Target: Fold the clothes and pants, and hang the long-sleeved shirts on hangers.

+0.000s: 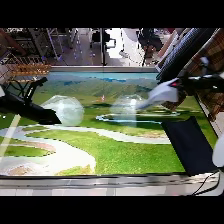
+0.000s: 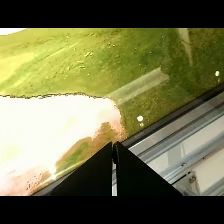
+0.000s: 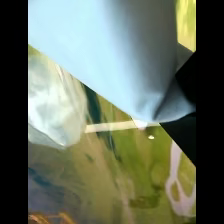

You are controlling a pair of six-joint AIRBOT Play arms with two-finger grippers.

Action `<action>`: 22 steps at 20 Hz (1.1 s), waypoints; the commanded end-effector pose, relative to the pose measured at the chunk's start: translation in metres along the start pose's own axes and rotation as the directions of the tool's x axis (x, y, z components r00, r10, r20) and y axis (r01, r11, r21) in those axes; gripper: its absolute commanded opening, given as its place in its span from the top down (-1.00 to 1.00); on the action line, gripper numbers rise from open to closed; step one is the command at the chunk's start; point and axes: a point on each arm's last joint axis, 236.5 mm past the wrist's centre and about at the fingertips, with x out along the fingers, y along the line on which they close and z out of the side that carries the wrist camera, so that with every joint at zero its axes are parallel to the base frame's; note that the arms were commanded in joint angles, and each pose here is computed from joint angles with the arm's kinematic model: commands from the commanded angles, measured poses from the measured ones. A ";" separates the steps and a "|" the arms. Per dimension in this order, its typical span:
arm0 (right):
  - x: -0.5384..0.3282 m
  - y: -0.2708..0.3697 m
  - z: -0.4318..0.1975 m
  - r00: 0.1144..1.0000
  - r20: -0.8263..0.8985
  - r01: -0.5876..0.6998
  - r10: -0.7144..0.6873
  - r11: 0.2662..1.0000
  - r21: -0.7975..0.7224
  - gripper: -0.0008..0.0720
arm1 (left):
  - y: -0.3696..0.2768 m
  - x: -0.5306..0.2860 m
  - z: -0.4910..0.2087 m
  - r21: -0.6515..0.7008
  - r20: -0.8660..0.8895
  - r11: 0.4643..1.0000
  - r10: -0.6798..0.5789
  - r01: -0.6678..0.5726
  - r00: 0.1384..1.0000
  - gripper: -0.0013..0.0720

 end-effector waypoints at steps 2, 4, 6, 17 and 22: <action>-0.129 -0.126 0.000 0.937 0.156 0.276 -0.313 0.936 0.220 0.93 | -0.019 -0.025 -0.012 0.067 0.038 0.998 0.014 -0.016 0.999 0.95; -0.160 -0.172 -0.030 0.911 0.148 0.323 -0.385 0.890 0.322 0.94 | -0.019 -0.024 -0.013 0.066 0.034 0.998 0.013 -0.015 0.999 0.95; -0.167 -0.204 -0.070 0.912 0.098 0.319 -0.398 0.839 0.440 0.94 | -0.016 -0.019 -0.015 0.077 0.027 0.997 0.010 -0.012 1.000 0.95; -0.177 -0.291 -0.289 0.700 -0.508 0.714 -0.502 0.458 0.530 0.92 | -0.009 -0.010 -0.021 0.060 0.001 0.998 0.013 -0.013 1.000 0.95; -0.211 -0.306 -0.290 0.589 -0.543 0.808 -0.598 0.420 0.413 -0.93 | -0.008 -0.010 -0.021 0.059 0.000 0.998 0.019 -0.019 1.000 0.95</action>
